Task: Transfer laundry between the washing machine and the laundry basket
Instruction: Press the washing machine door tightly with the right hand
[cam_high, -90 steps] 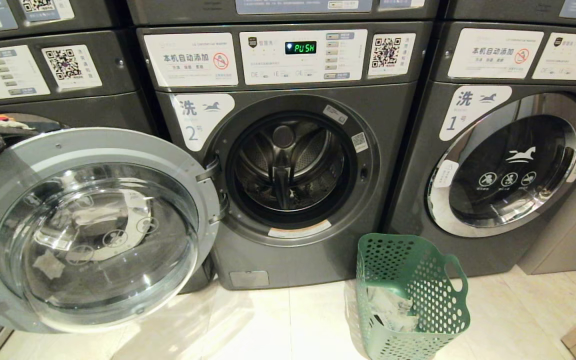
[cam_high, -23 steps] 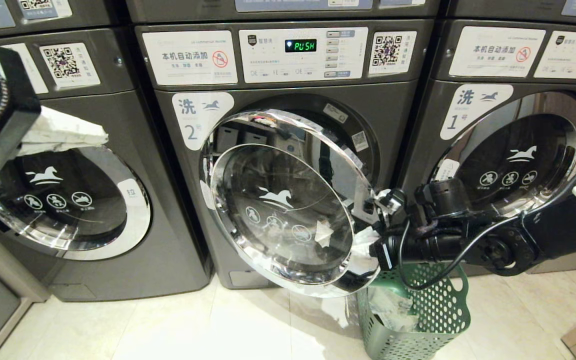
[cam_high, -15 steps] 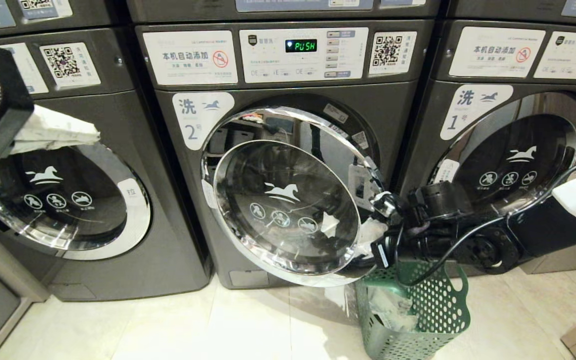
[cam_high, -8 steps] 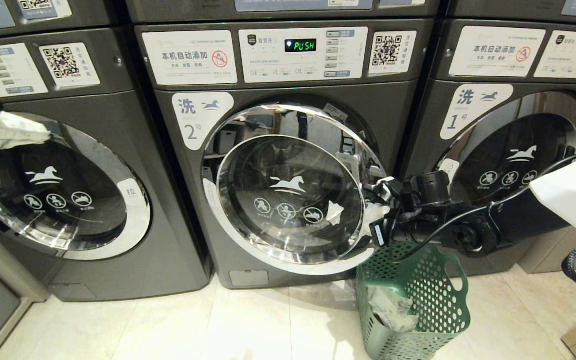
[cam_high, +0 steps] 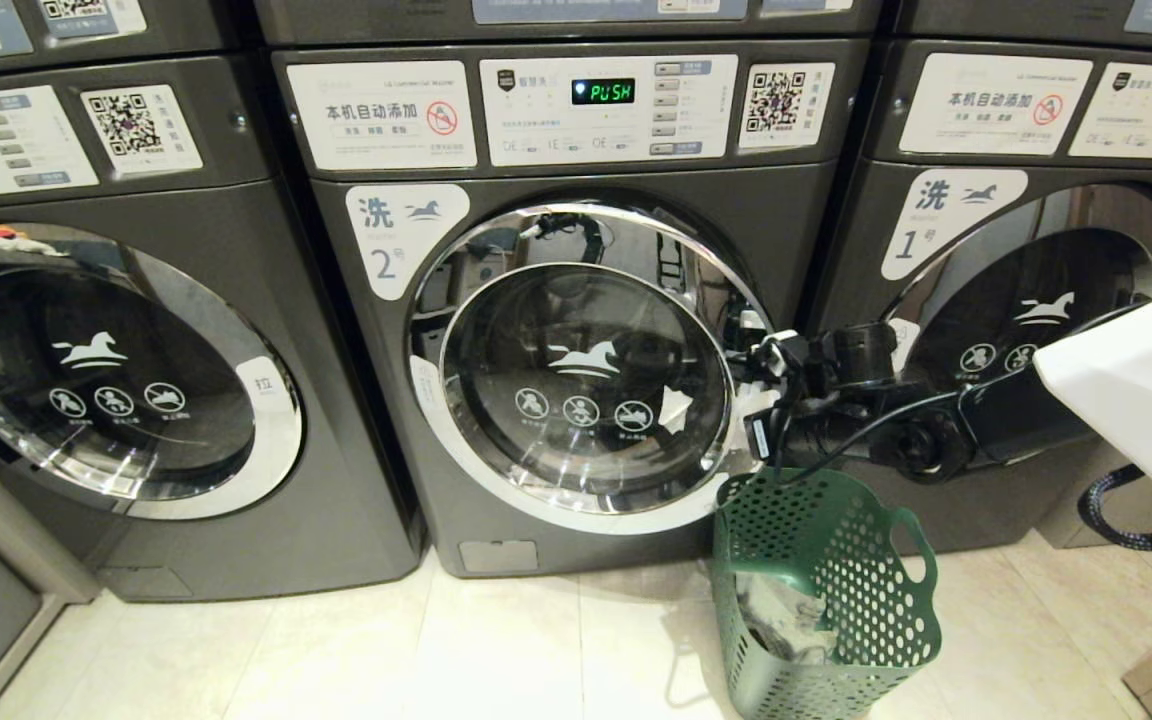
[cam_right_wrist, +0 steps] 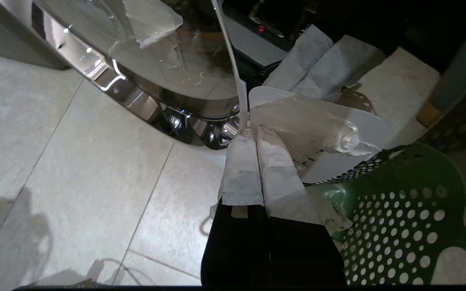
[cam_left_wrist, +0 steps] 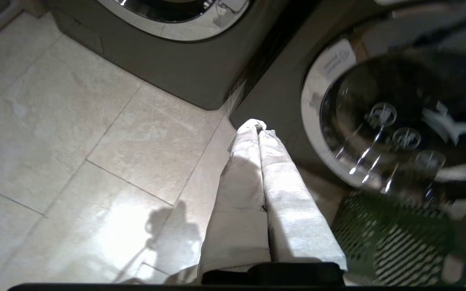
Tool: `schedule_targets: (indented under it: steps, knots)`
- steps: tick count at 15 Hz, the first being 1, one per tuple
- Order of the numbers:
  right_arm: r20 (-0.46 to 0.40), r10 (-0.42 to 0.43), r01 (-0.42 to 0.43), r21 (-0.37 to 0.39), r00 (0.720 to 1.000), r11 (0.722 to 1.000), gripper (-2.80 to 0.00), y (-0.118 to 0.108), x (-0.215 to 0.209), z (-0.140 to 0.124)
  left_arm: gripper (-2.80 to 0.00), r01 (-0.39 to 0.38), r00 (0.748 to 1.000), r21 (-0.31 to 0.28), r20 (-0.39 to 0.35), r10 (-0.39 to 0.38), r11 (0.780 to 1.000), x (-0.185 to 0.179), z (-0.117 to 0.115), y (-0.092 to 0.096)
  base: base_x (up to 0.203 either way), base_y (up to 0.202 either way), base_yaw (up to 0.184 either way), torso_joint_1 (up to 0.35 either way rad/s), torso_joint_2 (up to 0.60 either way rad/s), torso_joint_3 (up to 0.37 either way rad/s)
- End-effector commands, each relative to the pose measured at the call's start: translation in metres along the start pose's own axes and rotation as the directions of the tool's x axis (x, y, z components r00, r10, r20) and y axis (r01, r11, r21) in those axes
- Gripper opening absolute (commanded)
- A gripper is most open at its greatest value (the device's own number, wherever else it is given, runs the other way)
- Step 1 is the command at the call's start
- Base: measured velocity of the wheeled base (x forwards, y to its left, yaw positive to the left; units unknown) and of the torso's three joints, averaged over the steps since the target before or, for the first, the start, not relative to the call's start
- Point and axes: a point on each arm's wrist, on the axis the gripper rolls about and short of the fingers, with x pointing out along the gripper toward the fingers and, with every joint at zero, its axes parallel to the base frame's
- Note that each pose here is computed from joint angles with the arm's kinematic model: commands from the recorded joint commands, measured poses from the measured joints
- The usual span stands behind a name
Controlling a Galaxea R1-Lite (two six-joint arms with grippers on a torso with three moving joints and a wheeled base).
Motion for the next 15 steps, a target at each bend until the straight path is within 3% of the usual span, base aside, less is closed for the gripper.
schedule_targets:
  steps: [1,3,5,6,11,15]
  knots:
    - [0.012,-0.033,0.032,0.011,0.999,0.999,-2.80,-0.014,0.013,-0.001,-2.80,0.059,0.997,0.216,0.027,-0.066,0.975,-0.028,-0.034,0.019,0.000,0.000,0.000,0.000,0.00,0.000]
    - [0.013,-0.039,0.039,0.016,0.999,0.999,-2.80,-0.017,0.022,-0.004,-2.80,0.154,0.985,0.419,0.003,-0.171,0.895,-0.034,-0.069,0.034,0.000,0.000,0.000,0.000,0.00,0.000]
    - [0.016,-0.045,0.045,0.021,0.999,0.999,-2.80,-0.020,0.030,-0.006,-2.80,0.239,0.965,0.516,-0.034,-0.259,0.822,-0.040,-0.100,0.047,0.000,0.000,0.000,0.000,0.00,0.000]
    - [0.029,-0.051,0.050,0.022,0.998,0.998,-2.80,-0.023,0.034,-0.004,-2.80,0.265,0.959,0.534,-0.056,-0.278,0.803,-0.040,-0.114,0.053,0.000,0.000,0.000,0.000,0.00,0.000]
    - [0.100,-0.079,0.076,0.029,0.992,0.997,-2.80,-0.040,0.064,0.003,-2.80,0.286,0.957,0.537,-0.116,-0.267,0.793,-0.035,-0.167,0.076,0.000,0.000,0.000,0.000,0.00,0.000]
    - [0.163,-0.088,0.084,0.034,0.983,0.996,-2.80,-0.047,0.092,0.004,-2.80,0.283,0.957,0.541,-0.103,-0.272,0.792,-0.036,-0.202,0.093,0.000,0.000,0.000,0.000,0.00,0.000]
